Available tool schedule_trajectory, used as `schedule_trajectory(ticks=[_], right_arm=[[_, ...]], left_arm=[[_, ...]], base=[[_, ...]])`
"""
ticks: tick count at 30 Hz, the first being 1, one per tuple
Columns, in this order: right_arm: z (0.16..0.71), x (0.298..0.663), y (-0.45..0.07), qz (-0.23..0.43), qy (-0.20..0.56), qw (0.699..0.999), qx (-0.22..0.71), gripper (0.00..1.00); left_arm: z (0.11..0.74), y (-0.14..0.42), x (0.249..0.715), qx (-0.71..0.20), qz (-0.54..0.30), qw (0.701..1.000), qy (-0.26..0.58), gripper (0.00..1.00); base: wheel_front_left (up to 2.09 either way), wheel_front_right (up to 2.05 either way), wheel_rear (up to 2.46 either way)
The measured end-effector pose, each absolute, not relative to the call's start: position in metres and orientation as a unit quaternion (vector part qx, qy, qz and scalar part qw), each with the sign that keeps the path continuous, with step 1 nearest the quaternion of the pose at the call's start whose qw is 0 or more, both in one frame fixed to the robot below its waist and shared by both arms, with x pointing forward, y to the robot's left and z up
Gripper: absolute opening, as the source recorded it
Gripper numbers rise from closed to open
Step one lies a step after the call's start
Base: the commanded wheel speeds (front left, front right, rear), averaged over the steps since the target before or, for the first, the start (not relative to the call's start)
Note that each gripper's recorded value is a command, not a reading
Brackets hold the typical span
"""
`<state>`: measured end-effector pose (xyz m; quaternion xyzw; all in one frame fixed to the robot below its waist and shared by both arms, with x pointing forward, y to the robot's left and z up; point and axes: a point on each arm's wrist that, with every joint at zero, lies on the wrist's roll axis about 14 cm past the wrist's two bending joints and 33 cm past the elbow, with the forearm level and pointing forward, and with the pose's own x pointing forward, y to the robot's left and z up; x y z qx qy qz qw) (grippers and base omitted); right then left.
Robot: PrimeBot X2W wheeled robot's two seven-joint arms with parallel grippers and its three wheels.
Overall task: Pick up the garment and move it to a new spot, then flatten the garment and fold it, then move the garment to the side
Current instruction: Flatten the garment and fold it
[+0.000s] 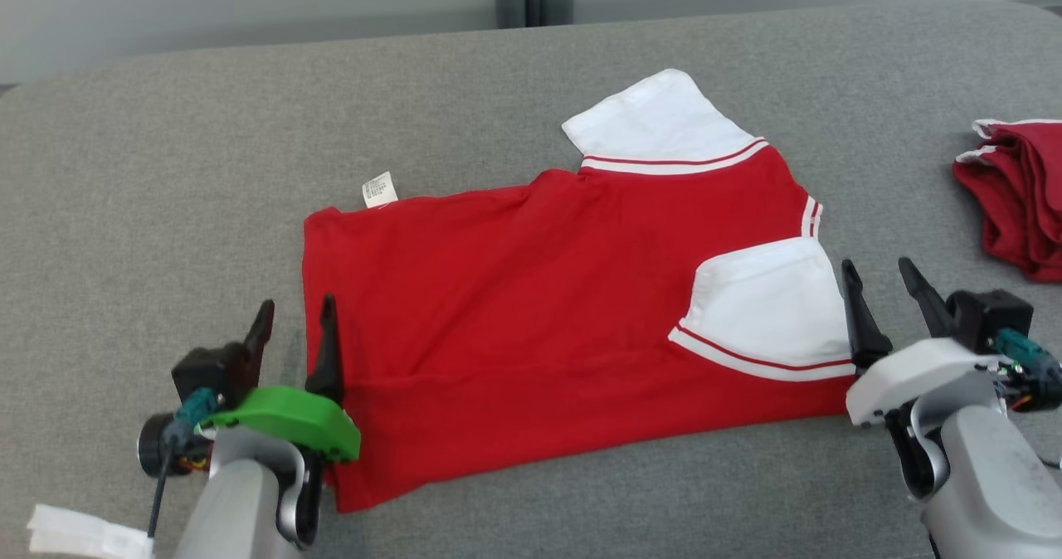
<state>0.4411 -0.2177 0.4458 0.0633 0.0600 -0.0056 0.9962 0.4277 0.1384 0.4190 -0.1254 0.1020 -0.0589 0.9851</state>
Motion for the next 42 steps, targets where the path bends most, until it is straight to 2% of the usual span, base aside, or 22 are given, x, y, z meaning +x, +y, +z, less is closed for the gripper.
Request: schedule_trajectory(ticks=[10,23,25,26,27,42], right_arm=[[0.462,0.508,-0.188,0.052,0.039,0.998,0.022,1.00],[0.447,0.554,-0.172,0.094,0.058,0.994,-0.020,1.00],[0.448,0.564,-0.169,0.102,0.062,0.992,-0.034,1.00],[0.449,0.568,-0.168,0.104,0.063,0.992,-0.038,1.00],[0.451,0.574,-0.166,0.108,0.066,0.991,-0.043,1.00],[0.437,0.643,-0.128,0.141,0.144,0.977,-0.075,1.00]], left_arm=[[0.416,0.151,0.503,-0.062,-0.075,0.988,0.116,1.00],[0.361,0.134,0.516,-0.037,-0.106,0.974,0.197,1.00],[0.359,0.130,0.517,-0.036,-0.112,0.972,0.202,0.91],[0.357,0.130,0.517,-0.035,-0.113,0.971,0.206,0.47],[0.356,0.129,0.517,-0.034,-0.115,0.971,0.208,0.00],[0.377,0.138,0.530,-0.043,-0.113,0.978,0.171,0.00]], base=[[0.00,0.00,0.00],[0.00,0.00,0.00],[0.00,0.00,0.00],[0.00,0.00,0.00],[0.00,0.00,0.00],[0.00,0.00,0.00]])
